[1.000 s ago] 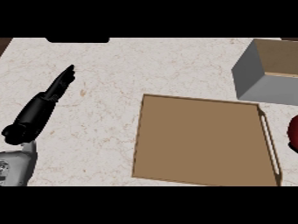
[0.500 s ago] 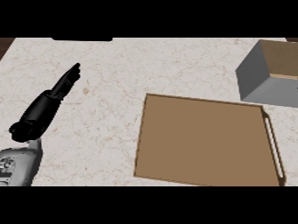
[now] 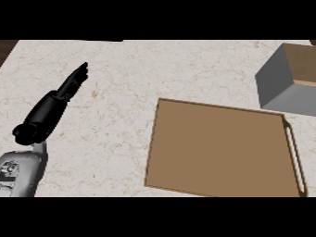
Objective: Pick the tomato from the tray and place it in the cardboard box
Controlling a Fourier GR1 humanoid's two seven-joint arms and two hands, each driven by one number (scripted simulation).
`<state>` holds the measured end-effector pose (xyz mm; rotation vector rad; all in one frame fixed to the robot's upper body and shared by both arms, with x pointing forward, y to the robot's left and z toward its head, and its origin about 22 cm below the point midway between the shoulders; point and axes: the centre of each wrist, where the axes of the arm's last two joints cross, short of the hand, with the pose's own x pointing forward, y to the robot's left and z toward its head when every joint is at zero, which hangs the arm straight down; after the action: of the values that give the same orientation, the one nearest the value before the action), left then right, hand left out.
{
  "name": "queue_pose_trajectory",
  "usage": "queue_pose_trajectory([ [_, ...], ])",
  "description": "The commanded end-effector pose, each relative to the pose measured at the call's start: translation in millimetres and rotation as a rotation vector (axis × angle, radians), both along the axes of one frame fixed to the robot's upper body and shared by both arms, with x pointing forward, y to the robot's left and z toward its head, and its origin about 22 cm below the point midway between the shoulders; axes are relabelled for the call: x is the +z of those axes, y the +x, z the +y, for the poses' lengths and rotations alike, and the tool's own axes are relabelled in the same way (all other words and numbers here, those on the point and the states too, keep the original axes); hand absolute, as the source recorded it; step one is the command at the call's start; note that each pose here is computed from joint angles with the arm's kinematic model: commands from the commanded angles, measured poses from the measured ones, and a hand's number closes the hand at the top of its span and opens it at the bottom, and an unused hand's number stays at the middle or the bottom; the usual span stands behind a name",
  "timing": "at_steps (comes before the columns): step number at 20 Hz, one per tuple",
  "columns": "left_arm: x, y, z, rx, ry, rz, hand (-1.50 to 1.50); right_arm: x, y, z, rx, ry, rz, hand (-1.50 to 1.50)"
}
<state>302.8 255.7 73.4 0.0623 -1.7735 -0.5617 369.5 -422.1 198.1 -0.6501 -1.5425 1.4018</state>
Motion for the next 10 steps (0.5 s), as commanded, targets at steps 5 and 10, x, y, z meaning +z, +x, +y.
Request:
queue_pose_trajectory([
  [5,4,2.5,-1,-0.034,-0.003,-0.008,0.0,-25,21,-14,-0.001,-0.183,0.199,-1.5],
  [10,11,-2.9,-10,-0.017,-0.004,-0.023,0.0,-28,16,-30,0.181,-0.041,0.224,-1.5],
])
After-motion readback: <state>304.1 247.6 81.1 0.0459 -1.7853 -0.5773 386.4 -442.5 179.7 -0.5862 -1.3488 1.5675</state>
